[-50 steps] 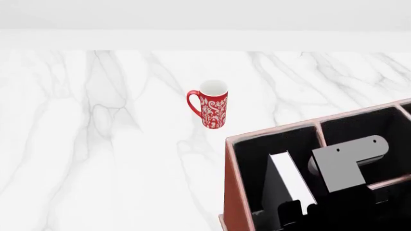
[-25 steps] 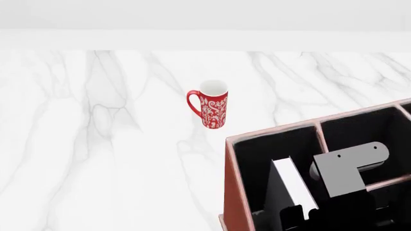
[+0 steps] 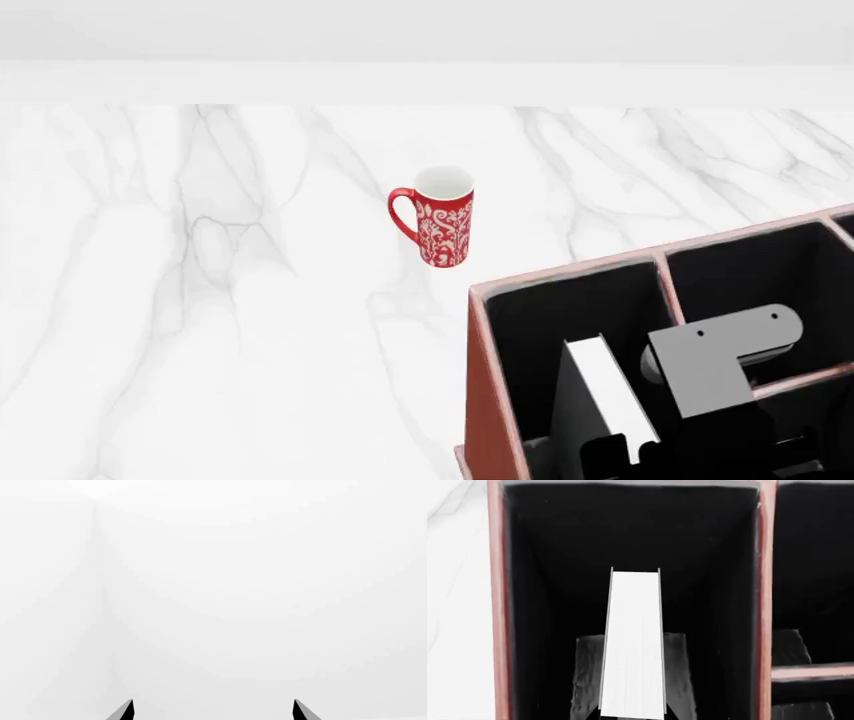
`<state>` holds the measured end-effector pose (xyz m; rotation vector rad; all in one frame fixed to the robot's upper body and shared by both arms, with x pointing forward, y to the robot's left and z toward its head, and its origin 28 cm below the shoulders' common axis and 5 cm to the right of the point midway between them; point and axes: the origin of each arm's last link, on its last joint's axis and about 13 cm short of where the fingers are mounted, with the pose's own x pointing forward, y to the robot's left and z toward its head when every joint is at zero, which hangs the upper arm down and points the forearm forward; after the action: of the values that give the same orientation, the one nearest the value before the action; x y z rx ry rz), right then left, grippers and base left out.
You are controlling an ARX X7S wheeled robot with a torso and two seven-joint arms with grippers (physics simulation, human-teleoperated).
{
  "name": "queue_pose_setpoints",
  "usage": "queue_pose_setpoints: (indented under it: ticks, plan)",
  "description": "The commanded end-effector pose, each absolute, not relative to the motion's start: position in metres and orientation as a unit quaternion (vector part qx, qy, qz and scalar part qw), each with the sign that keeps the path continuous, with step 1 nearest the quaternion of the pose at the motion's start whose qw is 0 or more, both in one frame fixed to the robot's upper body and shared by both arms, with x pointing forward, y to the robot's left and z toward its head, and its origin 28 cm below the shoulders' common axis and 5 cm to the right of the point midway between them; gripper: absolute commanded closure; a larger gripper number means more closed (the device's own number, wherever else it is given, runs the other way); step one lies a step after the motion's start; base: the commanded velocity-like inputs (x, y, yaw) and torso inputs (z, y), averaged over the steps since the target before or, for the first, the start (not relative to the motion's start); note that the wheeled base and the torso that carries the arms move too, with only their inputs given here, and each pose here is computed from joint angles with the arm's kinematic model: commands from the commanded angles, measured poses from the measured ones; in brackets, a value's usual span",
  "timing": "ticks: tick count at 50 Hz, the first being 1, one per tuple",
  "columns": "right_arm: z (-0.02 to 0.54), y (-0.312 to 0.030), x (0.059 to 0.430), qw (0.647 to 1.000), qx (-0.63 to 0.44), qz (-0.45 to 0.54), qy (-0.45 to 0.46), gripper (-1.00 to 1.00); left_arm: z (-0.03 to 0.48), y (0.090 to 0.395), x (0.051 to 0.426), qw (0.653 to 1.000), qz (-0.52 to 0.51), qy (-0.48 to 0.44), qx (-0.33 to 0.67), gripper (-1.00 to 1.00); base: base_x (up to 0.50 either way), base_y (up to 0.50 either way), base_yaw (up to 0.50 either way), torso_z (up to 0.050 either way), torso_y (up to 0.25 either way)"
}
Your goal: Pick up the book and place it in the left compartment of the caddy.
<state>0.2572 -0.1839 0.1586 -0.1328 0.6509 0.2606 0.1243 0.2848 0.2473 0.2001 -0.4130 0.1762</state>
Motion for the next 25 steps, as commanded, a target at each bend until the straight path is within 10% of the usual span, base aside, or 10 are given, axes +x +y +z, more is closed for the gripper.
queue_pose_setpoints:
  ticks: [1, 25]
  plan:
    - [0.1660, -0.1867, 0.2635, 0.946, -0.080, 0.124, 0.289, 1.00, 0.2478, 0.2844, 0.1235, 0.970, 0.086, -0.206, 0.099, -1.00, 0.00, 0.00, 0.00, 0.000, 0.010]
    - [0.1600, -0.1868, 0.2652, 0.945, -0.077, 0.122, 0.295, 1.00, 0.2481, 0.2844, 0.1234, 0.970, 0.087, -0.206, 0.099, -1.00, 0.00, 0.00, 0.00, 0.000, 0.001]
